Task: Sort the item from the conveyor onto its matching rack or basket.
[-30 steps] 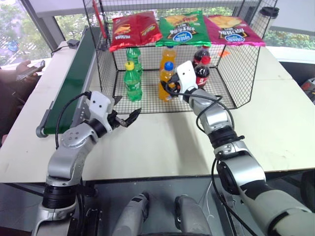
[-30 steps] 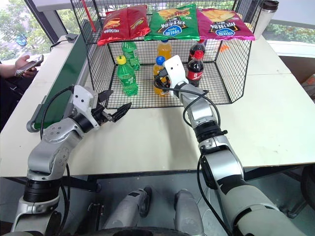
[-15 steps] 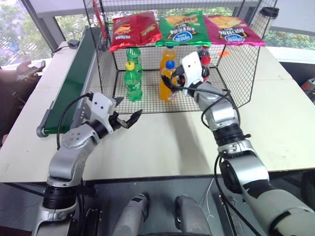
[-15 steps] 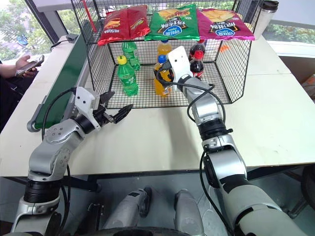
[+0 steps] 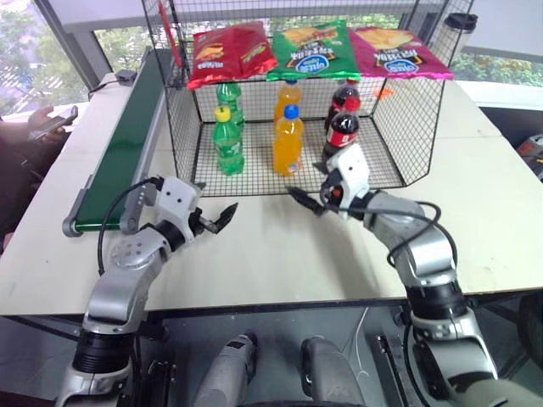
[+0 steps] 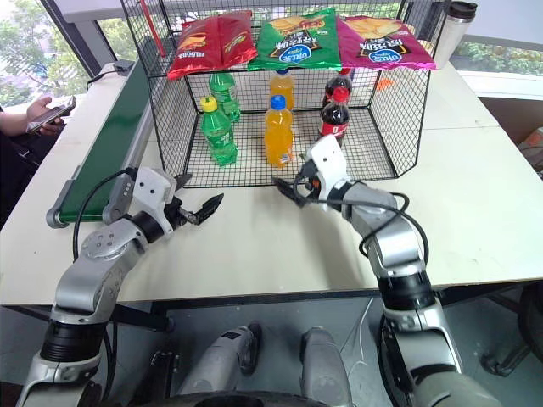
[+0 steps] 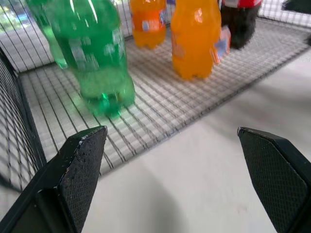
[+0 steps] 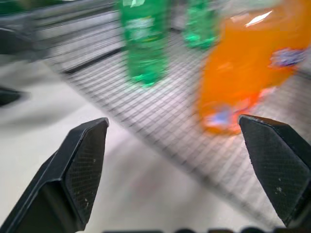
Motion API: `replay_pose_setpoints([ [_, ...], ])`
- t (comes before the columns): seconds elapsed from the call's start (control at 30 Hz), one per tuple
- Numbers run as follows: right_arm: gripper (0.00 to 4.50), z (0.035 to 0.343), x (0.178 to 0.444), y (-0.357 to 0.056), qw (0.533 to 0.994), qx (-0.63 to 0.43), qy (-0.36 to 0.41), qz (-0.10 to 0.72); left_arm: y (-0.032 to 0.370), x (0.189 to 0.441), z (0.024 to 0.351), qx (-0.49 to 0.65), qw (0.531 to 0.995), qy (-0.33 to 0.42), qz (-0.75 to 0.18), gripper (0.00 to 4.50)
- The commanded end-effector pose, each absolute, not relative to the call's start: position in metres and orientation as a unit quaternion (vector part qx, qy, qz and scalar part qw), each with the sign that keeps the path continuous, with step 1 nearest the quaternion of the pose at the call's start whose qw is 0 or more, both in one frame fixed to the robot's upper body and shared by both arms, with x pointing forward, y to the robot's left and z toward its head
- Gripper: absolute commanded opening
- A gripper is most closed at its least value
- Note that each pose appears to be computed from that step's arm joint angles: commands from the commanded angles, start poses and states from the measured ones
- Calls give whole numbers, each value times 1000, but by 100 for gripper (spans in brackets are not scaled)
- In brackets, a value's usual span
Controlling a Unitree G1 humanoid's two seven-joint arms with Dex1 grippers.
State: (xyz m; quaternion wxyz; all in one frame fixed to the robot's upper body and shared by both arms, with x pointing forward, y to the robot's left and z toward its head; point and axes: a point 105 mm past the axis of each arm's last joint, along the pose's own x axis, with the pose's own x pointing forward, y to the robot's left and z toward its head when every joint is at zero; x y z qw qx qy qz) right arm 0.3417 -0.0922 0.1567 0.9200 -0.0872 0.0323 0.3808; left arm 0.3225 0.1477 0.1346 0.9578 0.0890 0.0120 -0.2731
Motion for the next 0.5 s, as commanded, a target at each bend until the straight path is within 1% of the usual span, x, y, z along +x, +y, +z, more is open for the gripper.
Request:
replay_pose_setpoints([
  [0.03,440,162,334,-100,922,-80,29,379,149,322,140,109,956,-9,-271,450],
  [0.27,440,132,318,-113,915,-84,81,385,144,321,130,109,952,0,-284,450],
  [0.5,440,131,316,-115,916,-78,84,384,140,322,129,114,949,-2,-293,450],
])
